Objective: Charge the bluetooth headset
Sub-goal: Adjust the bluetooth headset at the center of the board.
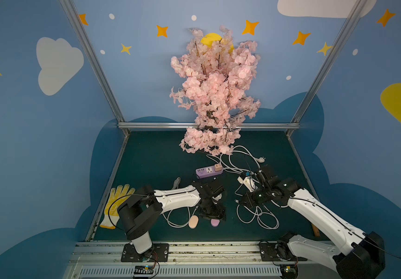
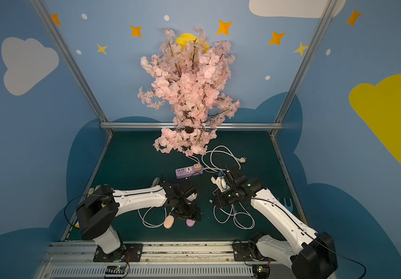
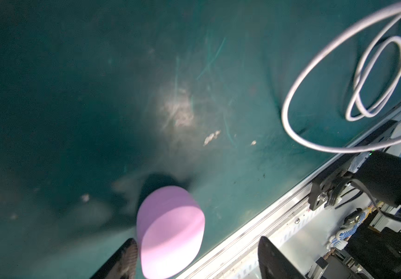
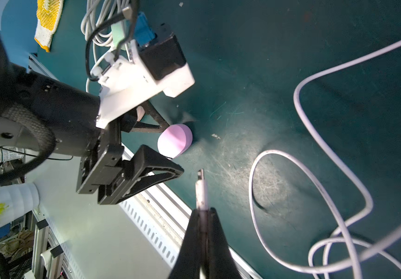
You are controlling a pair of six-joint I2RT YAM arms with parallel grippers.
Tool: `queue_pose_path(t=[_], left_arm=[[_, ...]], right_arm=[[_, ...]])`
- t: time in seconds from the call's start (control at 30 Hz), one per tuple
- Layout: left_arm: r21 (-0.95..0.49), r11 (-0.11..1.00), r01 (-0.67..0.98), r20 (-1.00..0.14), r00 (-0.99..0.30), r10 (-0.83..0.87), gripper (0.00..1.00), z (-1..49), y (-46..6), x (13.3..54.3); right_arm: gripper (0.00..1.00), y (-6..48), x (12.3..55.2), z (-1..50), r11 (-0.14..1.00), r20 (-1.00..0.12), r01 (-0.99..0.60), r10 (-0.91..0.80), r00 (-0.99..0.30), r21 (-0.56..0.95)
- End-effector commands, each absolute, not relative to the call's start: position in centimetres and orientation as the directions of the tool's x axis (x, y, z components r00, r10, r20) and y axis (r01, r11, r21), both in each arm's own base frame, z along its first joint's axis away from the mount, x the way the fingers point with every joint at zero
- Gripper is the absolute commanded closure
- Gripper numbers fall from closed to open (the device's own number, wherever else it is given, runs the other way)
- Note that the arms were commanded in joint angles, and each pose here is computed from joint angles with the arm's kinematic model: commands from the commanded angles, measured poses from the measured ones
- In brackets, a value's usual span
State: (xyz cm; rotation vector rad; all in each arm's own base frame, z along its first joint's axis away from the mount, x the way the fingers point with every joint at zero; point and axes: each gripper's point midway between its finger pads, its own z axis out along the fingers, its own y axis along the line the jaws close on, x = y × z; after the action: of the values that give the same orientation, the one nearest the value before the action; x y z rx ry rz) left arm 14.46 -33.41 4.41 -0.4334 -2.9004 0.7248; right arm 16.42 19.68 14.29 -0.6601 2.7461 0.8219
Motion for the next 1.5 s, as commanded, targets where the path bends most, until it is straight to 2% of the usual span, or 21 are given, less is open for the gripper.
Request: queue_pose_path(t=[0.0,0.4,0.67,0.87,1.17,1.47], left_arm=[[-0.489,0.828,0.274,0.056,-0.938,0.343,0.24,4.5,-34.1,14.3],[-0.438,0.830,0.344,0.065,-0.909,0.411,0.24,4.5,-32.5,12.9],[-0.409,0.829,0.382,0.082,-0.889,0.450,0.34,3.7,-32.9,12.3],[-0.382,0.834,0.398,0.076,-0.886,0.458,0.37,3.4,-33.0,12.8],[-0.331,0.849,0.413,0.051,-0.890,0.453,0.32,3.2,-33.2,13.9],[-0.282,0.851,0.443,0.033,-0.882,0.470,0.39,2.5,-33.5,14.3]], right_arm=[[1.00,19.1,15.9,14.3,0.747,-0.302,-0.467,-0.361,-0.882,0.473],[1.00,19.3,16.5,14.6,0.746,-0.294,-0.435,-0.325,-0.899,0.504],[1.00,19.4,16.7,14.9,0.745,-0.292,-0.422,-0.310,-0.905,0.517],[1.00,19.4,16.6,14.9,0.746,-0.290,-0.415,-0.303,-0.908,0.520],[1.00,19.5,16.6,14.7,0.744,-0.279,-0.400,-0.290,-0.915,0.536],[1.00,19.6,16.5,14.8,0.736,-0.273,-0.403,-0.299,-0.914,0.544]])
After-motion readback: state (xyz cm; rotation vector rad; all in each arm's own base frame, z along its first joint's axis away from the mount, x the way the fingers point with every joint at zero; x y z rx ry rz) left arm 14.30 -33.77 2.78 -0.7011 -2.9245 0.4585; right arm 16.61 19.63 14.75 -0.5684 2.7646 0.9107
